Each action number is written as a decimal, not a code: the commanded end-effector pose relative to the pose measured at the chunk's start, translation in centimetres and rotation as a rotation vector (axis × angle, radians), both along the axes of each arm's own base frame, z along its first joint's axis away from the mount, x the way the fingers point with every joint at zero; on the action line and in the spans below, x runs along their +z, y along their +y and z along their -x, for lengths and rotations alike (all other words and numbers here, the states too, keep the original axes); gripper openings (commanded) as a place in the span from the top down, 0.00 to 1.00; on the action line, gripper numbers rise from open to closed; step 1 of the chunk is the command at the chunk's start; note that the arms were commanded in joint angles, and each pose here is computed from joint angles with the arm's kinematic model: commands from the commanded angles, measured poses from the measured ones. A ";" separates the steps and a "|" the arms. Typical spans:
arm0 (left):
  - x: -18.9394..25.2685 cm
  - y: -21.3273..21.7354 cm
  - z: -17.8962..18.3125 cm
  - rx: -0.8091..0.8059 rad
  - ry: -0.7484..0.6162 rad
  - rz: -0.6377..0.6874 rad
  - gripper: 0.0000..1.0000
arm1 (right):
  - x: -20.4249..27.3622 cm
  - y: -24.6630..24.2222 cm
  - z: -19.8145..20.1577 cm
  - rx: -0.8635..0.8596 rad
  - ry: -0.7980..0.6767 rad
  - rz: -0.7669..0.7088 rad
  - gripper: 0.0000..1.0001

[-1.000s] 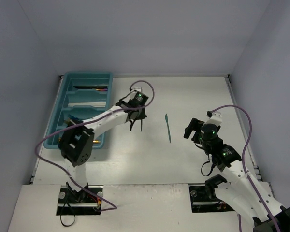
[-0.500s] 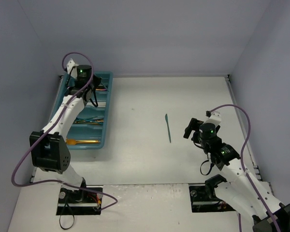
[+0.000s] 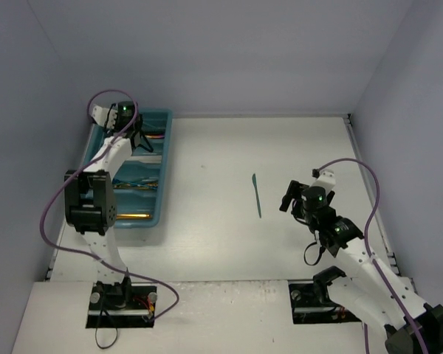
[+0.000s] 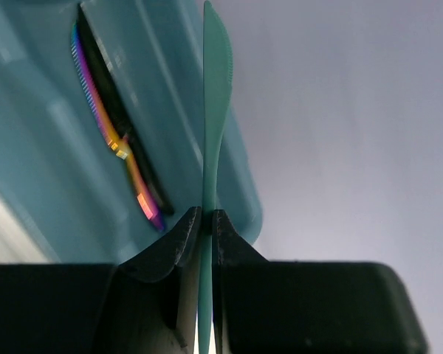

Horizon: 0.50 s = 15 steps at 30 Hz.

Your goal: Sort the eating utensils into containers

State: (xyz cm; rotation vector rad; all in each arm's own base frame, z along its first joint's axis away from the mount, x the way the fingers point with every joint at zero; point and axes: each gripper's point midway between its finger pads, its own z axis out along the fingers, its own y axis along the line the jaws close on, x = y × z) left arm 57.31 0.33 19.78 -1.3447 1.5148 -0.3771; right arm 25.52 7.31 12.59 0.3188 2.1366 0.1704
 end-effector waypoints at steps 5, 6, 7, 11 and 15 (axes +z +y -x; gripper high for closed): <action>4.7 3.3 -4.6 0.146 -0.202 0.044 0.99 | 0.3 -0.6 -0.8 -0.037 -0.019 0.019 0.19; 4.1 3.4 -4.8 0.152 -0.192 0.048 0.98 | 0.2 -0.6 -0.8 -0.039 -0.017 0.022 0.19; 3.5 3.4 -5.0 0.158 -0.183 0.052 0.98 | 0.1 -0.6 -0.9 -0.040 -0.014 0.024 0.19; 2.2 3.4 -5.6 0.158 -0.170 0.058 0.97 | -0.1 -0.5 -1.0 -0.036 -0.001 0.030 0.19; 1.9 3.0 -6.7 0.131 -0.180 0.057 0.87 | -0.3 -0.4 -0.9 -0.031 0.005 0.029 0.19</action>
